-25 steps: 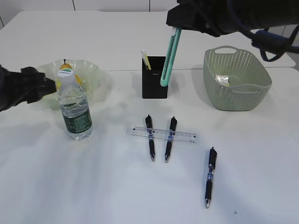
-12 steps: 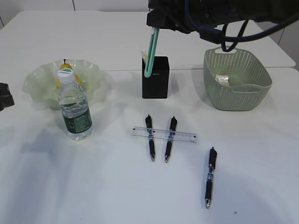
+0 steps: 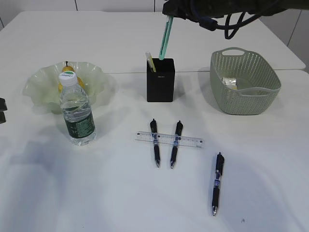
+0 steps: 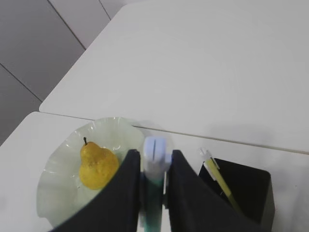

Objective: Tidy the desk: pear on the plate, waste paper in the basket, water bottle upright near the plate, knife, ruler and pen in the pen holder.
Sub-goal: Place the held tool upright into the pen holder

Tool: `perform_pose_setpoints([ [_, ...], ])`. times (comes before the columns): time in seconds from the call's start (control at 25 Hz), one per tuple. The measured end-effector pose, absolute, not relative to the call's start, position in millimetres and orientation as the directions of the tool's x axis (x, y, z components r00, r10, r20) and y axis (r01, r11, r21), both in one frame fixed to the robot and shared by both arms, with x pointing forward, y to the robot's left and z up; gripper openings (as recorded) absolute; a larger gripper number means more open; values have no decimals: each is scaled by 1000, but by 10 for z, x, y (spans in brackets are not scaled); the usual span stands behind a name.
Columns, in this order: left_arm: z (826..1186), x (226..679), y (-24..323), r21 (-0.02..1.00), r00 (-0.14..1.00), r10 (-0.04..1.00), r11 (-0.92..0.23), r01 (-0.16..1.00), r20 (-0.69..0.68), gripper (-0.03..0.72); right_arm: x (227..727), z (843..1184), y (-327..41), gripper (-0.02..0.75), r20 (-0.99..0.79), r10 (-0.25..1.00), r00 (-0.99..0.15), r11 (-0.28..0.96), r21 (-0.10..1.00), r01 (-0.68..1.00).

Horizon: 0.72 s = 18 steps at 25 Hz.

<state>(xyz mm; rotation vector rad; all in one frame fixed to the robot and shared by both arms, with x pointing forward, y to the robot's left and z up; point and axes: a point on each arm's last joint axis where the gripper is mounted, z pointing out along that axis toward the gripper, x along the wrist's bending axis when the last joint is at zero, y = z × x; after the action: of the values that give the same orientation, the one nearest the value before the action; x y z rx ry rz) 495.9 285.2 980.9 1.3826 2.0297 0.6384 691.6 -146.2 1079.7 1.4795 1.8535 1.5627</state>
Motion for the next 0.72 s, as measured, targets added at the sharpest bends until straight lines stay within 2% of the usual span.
perform_pose_setpoints([
  [0.2,9583,5060,2780,591,-334,888,459,663,-316,449,7091,10751,-1506,99,350,836,-422,-119,867,484],
  [0.32,9459,5090,2770,560,-349,885,466,685,-309,449,7157,10694,-1526,98,348,840,-416,-118,866,487],
  [0.6,9432,5096,2771,563,-334,897,441,699,-288,449,7320,10545,-1571,99,321,852,-413,-90,869,487],
  [0.72,9418,5118,2765,548,-357,878,479,686,-319,448,7380,10497,-1559,98,311,854,-416,-82,871,484],
])
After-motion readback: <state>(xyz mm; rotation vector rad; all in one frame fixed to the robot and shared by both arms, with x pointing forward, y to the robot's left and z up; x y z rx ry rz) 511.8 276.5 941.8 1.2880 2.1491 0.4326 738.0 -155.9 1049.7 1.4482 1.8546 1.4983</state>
